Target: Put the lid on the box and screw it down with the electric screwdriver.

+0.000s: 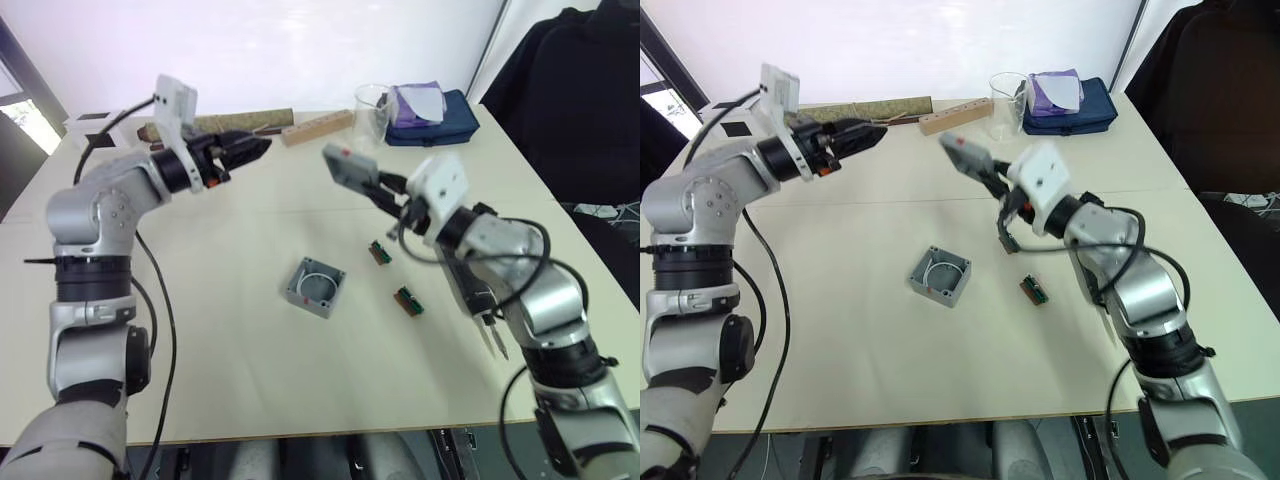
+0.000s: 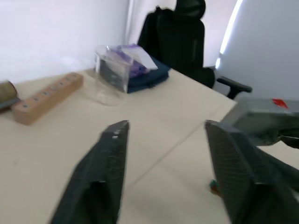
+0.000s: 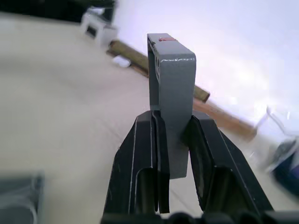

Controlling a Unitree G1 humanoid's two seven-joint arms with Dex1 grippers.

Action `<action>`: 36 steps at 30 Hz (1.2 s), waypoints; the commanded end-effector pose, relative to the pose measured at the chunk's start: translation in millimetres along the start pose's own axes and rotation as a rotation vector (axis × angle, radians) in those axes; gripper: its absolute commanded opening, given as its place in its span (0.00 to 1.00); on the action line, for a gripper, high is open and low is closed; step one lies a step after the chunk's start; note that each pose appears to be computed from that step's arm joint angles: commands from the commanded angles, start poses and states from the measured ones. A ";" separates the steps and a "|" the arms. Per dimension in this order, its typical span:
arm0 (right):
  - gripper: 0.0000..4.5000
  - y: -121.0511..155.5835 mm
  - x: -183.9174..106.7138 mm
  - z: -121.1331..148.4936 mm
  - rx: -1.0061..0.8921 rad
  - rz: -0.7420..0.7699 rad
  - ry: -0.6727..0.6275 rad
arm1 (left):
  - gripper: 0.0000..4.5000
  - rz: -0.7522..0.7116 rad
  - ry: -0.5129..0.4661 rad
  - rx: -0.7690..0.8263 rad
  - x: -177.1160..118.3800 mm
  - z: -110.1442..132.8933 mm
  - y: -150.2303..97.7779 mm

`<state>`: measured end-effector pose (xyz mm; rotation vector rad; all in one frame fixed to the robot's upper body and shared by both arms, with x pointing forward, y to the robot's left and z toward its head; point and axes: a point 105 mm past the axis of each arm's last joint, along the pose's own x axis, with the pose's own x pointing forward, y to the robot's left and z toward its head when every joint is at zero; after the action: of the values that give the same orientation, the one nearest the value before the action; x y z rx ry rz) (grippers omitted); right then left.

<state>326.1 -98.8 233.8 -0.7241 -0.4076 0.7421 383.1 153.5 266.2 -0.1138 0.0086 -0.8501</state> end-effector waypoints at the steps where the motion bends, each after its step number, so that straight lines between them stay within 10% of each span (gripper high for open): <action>1: 0.09 24.5 -8.8 13.0 -0.379 0.056 -0.125 | 0.21 -0.047 -0.010 0.030 -3.4 3.0 -11.9; 4: 0.09 47.4 -12.9 12.9 -0.532 0.099 -0.190 | 0.02 -0.074 0.005 0.037 -0.7 -4.9 -18.2; 16: 0.09 96.7 -7.3 -21.1 -0.807 0.208 -0.221 | 0.02 -0.345 0.239 0.109 10.5 -63.7 -75.7; 36: 0.09 107.0 -1.6 -30.8 -0.829 0.228 -0.209 | 0.02 -0.333 0.324 0.156 11.7 -97.3 -70.5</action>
<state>297.4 -64.6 129.3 -1.5115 -0.8026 0.8719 335.5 93.4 168.4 0.1415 0.2802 -1.1729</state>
